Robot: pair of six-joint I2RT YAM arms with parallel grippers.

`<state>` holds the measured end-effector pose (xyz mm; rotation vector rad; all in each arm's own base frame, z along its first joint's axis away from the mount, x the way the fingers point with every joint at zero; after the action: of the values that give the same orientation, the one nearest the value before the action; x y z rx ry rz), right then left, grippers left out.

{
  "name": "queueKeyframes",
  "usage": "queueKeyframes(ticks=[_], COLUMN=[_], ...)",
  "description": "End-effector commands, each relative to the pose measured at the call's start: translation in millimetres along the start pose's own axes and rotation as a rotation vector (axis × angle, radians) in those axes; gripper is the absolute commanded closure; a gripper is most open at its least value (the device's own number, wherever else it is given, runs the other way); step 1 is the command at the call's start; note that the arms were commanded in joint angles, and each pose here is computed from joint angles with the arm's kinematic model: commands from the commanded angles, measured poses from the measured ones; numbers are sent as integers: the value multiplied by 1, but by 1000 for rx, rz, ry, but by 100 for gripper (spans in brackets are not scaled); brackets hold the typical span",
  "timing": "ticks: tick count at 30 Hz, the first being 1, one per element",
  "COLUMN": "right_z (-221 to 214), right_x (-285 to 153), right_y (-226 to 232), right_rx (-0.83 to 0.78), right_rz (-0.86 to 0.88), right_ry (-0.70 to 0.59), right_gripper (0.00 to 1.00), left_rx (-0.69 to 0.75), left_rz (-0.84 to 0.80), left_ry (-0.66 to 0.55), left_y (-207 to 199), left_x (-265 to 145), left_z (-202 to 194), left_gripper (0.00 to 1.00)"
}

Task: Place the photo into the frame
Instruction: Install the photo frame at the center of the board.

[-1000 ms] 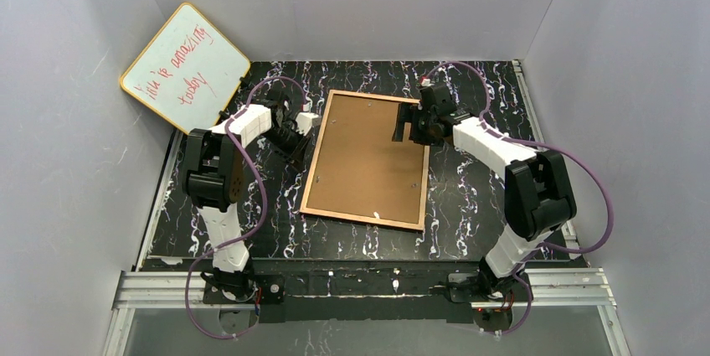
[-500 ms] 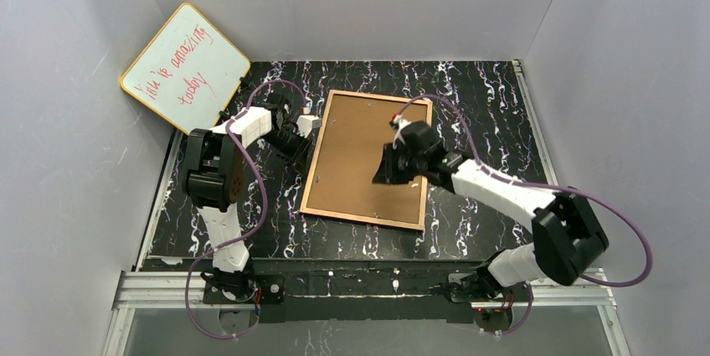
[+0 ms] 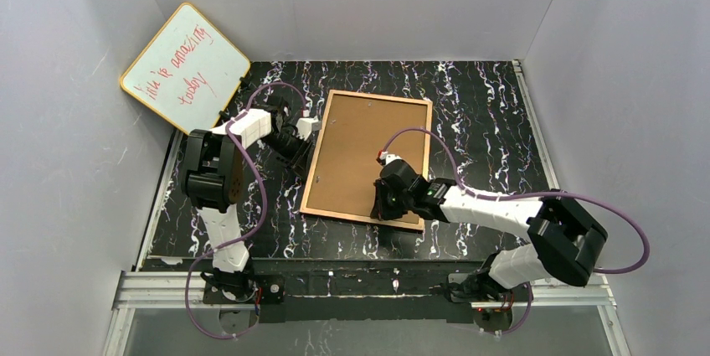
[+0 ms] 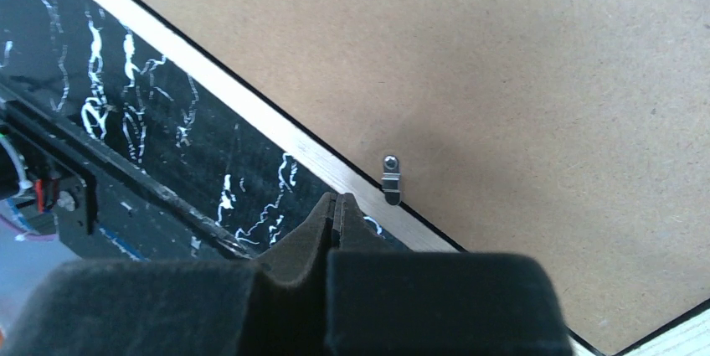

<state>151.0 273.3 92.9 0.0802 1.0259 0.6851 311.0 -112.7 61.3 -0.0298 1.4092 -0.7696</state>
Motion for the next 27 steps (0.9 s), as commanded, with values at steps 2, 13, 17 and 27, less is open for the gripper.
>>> queueKeyframes(ticks=[2, 13, 17, 27], right_z=[4, -2, -7, -12], right_x=[5, 3, 2, 4], right_y=[3, 5, 4, -8], right_rx=[-7, -6, -8, -18], right_rz=[-11, -14, -22, -90], right_ry=[-44, -41, -32, -30], right_gripper=[99, 99, 99, 99], left_rx=[23, 9, 20, 50], left_rz=[-60, -130, -113, 6], left_ry=[-52, -39, 0, 50], left_y=[-23, -33, -31, -11], left_x=[-25, -21, -11, 2], left_z=[4, 0, -11, -23], left_gripper=[72, 67, 67, 70])
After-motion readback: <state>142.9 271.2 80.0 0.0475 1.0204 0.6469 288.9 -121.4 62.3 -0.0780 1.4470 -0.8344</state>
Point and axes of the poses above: each gripper's point midway between its finger pads, its own x axis out along the fingers, its own y axis along the line the jaws close on, z = x × y, the point moved 4 cm from there along -x, back along the fingers, and after that the axes turned 9 degrees about -x, right-handed, at the moved point
